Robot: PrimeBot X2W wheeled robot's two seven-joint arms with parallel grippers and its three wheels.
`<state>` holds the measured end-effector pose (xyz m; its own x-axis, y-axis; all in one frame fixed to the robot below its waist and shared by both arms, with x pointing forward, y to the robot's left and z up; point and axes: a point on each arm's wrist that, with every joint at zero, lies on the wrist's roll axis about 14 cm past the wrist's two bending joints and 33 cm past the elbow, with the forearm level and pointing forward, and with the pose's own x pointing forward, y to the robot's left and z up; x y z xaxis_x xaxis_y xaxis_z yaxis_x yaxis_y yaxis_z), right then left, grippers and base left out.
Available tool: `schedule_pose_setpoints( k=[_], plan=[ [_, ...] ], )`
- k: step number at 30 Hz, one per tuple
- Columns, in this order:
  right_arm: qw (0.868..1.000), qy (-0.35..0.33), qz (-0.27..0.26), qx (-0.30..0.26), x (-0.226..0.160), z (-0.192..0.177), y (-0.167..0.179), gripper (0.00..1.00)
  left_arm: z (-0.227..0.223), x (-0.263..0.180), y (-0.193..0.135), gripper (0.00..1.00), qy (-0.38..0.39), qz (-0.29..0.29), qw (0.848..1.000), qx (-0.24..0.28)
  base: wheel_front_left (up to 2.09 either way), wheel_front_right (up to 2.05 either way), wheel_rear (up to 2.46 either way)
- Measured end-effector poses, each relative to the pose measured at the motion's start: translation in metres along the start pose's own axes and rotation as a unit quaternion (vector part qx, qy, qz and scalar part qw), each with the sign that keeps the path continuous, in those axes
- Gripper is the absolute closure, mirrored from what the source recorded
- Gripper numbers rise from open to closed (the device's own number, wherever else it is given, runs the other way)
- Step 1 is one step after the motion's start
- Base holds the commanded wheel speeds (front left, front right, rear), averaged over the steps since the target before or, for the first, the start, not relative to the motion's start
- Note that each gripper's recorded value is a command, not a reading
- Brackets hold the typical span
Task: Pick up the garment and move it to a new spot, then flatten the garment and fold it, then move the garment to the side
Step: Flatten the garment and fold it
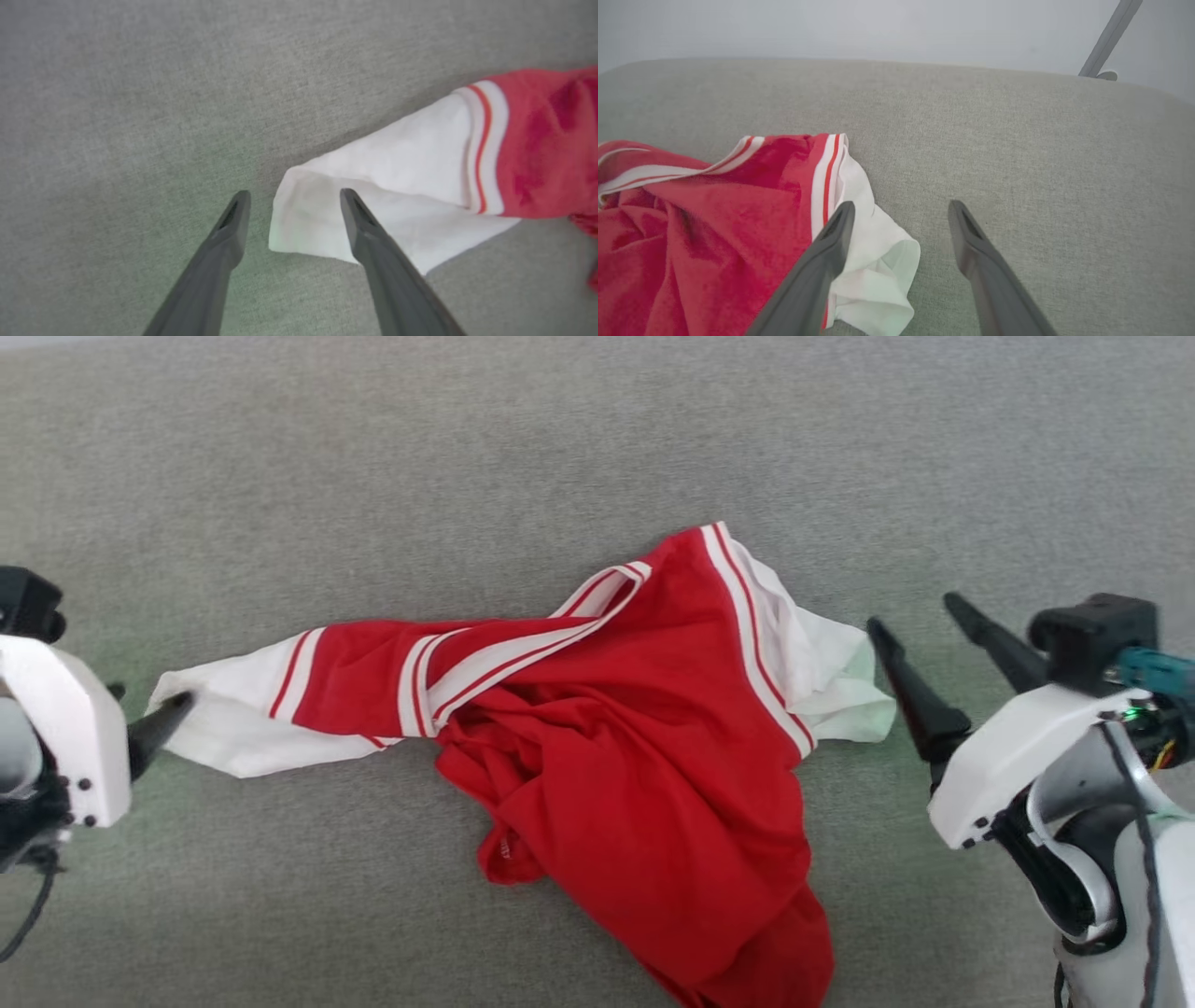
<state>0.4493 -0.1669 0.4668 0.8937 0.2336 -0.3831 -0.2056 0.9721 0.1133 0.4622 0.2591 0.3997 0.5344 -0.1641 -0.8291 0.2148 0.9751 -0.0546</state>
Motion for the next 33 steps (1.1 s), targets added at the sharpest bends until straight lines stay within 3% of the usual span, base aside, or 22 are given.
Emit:
schedule_pose_setpoints(
  k=[5, 12, 22, 23, 24, 25, 29, 33],
  plan=[
    [0.998, 0.049, 0.022, -0.013, 0.013, -0.016, 0.007, 0.0, 0.027, -0.009, -0.009, 0.0, -0.096, -0.014, 0.995, 0.013, 0.0, 0.0, 0.0],
    [0.989, 0.14, 0.039, -0.035, 0.035, -0.045, 0.006, 0.0, 0.045, -0.031, -0.015, 0.0, -0.222, -0.012, 0.975, 0.03, 0.0, 0.0, 0.0],
    [0.969, 0.233, 0.069, -0.042, 0.058, -0.076, 0.014, 0.0, 0.037, -0.057, -0.016, 0.0, -0.318, 0.004, 0.948, 0.023, 0.0, 0.0, 0.0],
    [0.968, 0.238, 0.072, -0.041, 0.06, -0.077, 0.016, 0.08, 0.036, -0.058, -0.016, 0.0, -0.322, 0.007, 0.947, 0.018, 0.0, 0.0, 0.0],
    [0.967, 0.242, 0.075, -0.038, 0.062, -0.078, 0.016, 0.87, 0.036, -0.06, -0.018, 0.0, -0.327, 0.007, 0.945, 0.011, 0.0, 0.0, 0.0],
    [0.965, 0.246, 0.077, -0.041, 0.063, -0.079, 0.017, 1.0, 0.034, -0.061, -0.02, 0.0, -0.33, 0.005, 0.944, 0.007, 0.0, 0.0, 0.0],
    [0.963, 0.253, 0.087, -0.034, 0.066, -0.078, 0.021, 1.0, 0.039, -0.072, -0.018, 0.0, -0.359, 0.015, 0.933, -0.017, 0.0, 0.0, 0.0],
    [0.963, 0.253, 0.088, -0.026, 0.062, -0.07, 0.016, 1.0, 0.022, -0.077, -0.021, 0.0, -0.361, 0.017, 0.932, -0.031, 0.0, 0.0, 0.0]
  ],
)
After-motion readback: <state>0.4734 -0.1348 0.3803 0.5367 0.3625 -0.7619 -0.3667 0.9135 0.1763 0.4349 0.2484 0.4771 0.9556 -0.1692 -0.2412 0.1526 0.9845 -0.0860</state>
